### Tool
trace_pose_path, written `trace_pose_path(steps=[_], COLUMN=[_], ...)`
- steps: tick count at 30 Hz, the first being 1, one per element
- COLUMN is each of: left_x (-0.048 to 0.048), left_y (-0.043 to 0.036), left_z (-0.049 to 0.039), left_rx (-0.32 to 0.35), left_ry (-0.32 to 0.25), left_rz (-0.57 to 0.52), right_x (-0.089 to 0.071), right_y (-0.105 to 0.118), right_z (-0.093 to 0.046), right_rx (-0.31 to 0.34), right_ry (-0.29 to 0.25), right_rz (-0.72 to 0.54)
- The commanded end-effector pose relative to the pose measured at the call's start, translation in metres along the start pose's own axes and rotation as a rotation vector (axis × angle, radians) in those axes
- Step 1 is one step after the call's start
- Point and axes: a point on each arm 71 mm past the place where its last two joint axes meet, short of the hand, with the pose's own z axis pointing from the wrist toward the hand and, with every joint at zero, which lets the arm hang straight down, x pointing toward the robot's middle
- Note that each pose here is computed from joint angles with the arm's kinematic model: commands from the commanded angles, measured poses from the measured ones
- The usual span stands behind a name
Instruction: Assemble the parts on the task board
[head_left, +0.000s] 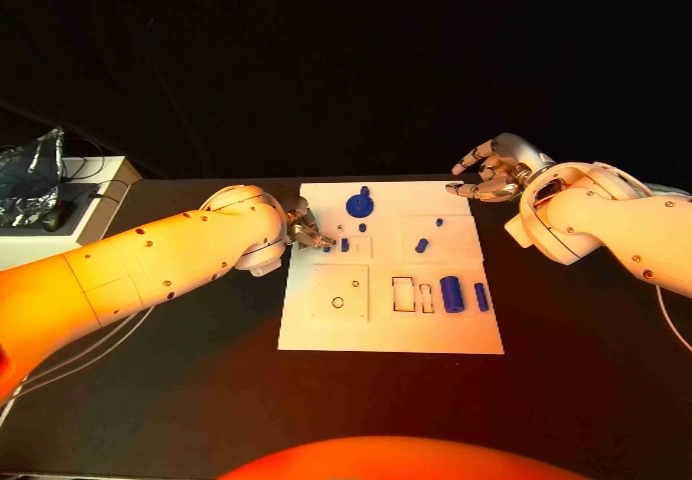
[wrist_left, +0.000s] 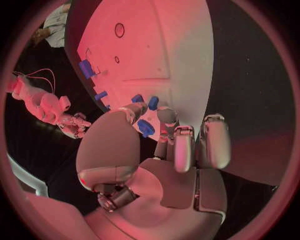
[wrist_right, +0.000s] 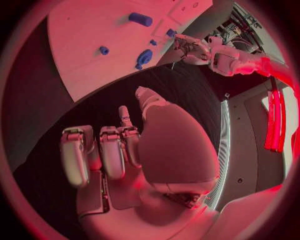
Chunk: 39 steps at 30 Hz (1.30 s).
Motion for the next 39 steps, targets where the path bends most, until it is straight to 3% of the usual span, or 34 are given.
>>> trace_pose_path(steps=[1, 9, 14, 18, 22, 25, 29, 33, 39], left_x=[-0.0024, -0.0132, -0.0216, -0.0276, -0.0315, -0.0318, -0.0269, -0.0195, -0.0118], left_y=[-0.0026, -0.0030, -0.0038, -0.0051, -0.0095, -0.0183, -0.0335, -0.0436, -0.0529], left_z=[-0.0016, -0.0081, -0.0131, -0.0139, -0.0114, -0.0075, -0.0034, 0.0017, 0.0104], left_rx=[0.014, 0.035, 0.080, 0.152, 0.239, 0.367, 0.521, 0.593, 0.622], left_ry=[-0.028, -0.084, -0.089, -0.093, -0.122, -0.200, -0.279, -0.310, -0.326], left_rz=[-0.016, -0.136, -0.249, -0.344, -0.362, -0.302, -0.135, 0.003, 0.134], right_x=[0.000, 0.000, -0.001, -0.002, -0.003, -0.004, -0.005, -0.006, -0.005], right_y=[0.001, 0.000, -0.001, -0.002, -0.002, -0.002, -0.001, -0.001, 0.001], right_z=[0.000, -0.001, -0.001, -0.001, -0.001, -0.001, -0.001, 0.000, 0.001], right_rx=[-0.015, -0.014, -0.012, -0.011, -0.013, -0.020, -0.033, -0.040, -0.045], right_ry=[0.001, -0.005, -0.008, -0.011, -0.019, -0.033, -0.048, -0.057, -0.061], right_rz=[-0.007, -0.007, -0.007, -0.007, -0.006, -0.001, 0.008, 0.011, 0.011])
